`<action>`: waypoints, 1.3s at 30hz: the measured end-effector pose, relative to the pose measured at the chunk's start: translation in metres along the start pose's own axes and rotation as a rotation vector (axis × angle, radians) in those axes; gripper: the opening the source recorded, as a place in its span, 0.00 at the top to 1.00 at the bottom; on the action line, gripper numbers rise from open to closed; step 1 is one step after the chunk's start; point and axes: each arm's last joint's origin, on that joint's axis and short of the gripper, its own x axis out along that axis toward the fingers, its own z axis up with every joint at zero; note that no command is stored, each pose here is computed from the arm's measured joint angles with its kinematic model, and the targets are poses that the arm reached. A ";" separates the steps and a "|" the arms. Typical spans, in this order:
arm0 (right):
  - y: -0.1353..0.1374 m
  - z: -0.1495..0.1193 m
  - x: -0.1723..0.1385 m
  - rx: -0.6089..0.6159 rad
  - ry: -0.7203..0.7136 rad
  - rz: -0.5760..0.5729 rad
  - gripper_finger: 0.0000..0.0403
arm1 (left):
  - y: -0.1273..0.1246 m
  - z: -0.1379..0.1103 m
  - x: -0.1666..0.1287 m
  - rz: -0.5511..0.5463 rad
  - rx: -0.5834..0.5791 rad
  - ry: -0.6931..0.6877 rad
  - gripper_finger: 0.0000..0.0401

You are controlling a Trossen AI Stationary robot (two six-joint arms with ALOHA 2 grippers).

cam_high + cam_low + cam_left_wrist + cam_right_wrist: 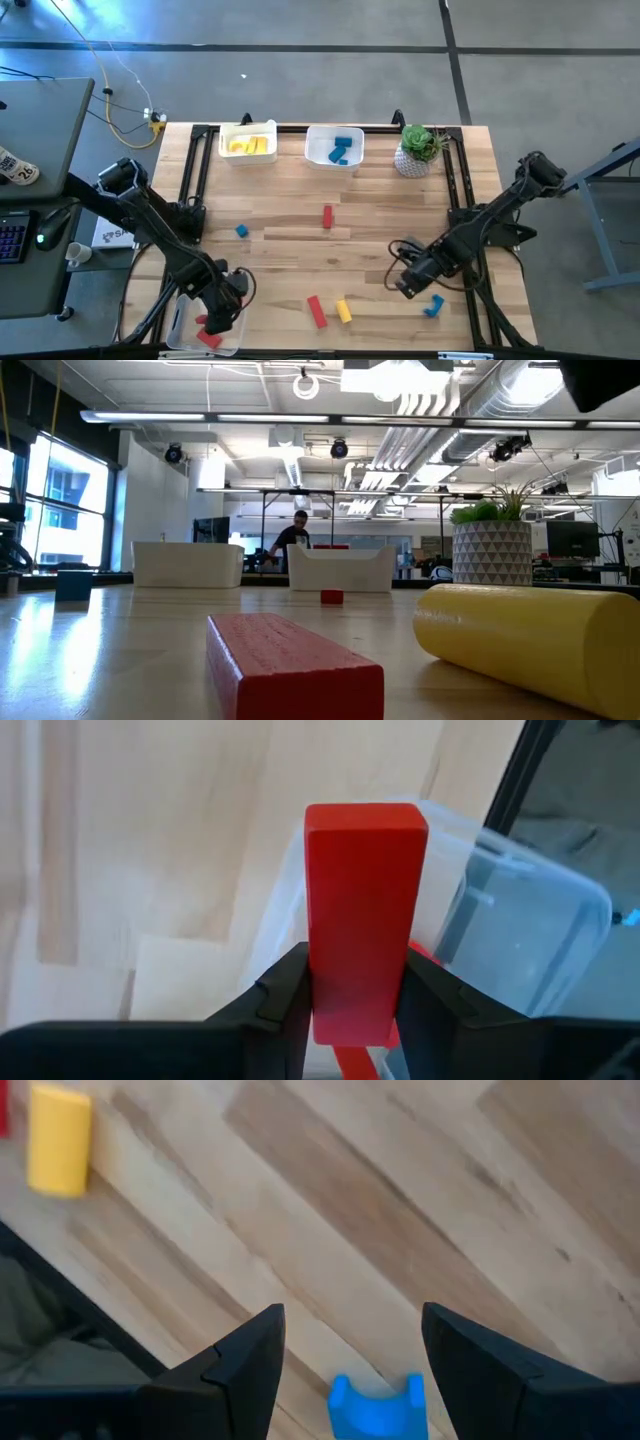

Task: Sort & place blocks by color
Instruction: Put the red block into the transparent bin, then put the blue block into the right white bin

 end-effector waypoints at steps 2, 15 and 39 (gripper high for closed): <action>0.000 -0.008 0.001 -0.022 0.009 -0.002 0.45 | -0.001 -0.002 0.004 0.005 0.006 0.020 0.74; 0.001 -0.045 0.007 -0.061 -0.002 -0.021 0.45 | -0.021 -0.024 0.008 -0.085 0.014 0.015 0.75; 0.015 -0.087 0.055 -0.193 0.075 -0.065 0.45 | -0.023 -0.028 0.009 -0.081 -0.074 -0.004 0.62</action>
